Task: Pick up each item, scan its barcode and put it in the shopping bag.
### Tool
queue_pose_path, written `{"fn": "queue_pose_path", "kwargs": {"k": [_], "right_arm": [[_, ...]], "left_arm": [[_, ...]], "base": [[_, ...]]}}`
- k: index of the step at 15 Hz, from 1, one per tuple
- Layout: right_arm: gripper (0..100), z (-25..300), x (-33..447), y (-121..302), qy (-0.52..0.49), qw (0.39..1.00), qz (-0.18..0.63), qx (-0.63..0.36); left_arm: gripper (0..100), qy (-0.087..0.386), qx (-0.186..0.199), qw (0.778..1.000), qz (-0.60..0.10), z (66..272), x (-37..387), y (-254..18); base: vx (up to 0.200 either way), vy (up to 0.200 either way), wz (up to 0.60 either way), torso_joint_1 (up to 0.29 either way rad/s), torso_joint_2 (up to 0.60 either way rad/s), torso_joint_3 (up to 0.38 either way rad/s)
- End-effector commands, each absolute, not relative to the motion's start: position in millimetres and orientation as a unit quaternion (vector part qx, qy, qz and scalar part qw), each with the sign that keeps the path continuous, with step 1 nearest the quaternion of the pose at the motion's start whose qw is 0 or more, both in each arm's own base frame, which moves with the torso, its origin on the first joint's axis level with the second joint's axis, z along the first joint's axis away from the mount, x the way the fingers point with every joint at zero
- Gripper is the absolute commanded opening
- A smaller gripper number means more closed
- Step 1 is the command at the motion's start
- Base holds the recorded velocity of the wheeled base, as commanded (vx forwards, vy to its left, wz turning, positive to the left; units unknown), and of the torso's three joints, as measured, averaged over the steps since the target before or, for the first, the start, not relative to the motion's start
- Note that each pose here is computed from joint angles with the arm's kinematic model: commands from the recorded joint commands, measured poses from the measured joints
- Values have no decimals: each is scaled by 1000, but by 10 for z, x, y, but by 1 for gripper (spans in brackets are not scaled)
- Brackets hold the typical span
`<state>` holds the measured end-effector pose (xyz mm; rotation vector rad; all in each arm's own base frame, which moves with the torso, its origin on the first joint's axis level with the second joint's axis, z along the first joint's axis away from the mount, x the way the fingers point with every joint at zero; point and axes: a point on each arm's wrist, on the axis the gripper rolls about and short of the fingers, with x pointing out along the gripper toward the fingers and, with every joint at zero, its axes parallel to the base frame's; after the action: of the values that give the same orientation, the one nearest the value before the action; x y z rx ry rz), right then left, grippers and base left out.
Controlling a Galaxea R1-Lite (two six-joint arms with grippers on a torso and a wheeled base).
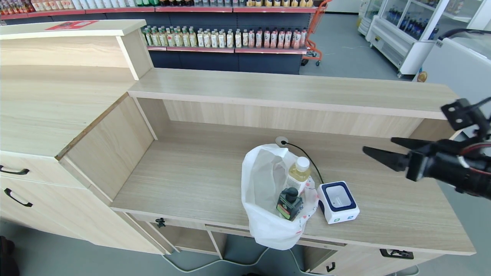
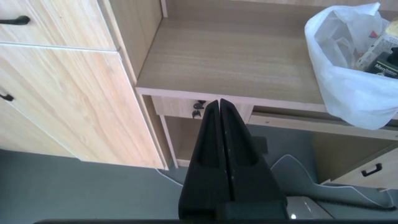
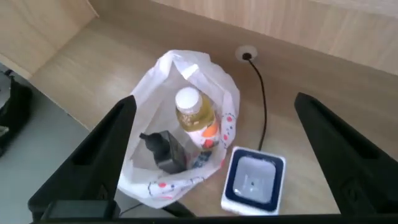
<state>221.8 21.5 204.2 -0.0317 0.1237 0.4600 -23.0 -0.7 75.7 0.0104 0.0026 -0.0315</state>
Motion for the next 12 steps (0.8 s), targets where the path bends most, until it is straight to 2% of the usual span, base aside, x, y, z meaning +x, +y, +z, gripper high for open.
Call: {"fn": "queue_pose_path", "kwargs": {"k": [1,4,7,12], "right_arm": [[100,1940,622,6,98,994,55,-10],[100,1345,145,25,73,996,53,-14],[100,980,-27,0,52,998,17,-20],[100,837,-222,-8,-34,999,-10,-19]], "left_arm": [[0,1,5,1000,-16,759,-229,-7],[0,2,5,1000,-16,755,-228,-7],[0,2,5,1000,-16,755,-228,-7],[0,1,5,1000,-15,759,-229,-7]], "base": [[0,0,0,0,0,0],[0,0,0,0,0,0],[0,0,0,0,0,0],[0,0,0,0,0,0]]}}
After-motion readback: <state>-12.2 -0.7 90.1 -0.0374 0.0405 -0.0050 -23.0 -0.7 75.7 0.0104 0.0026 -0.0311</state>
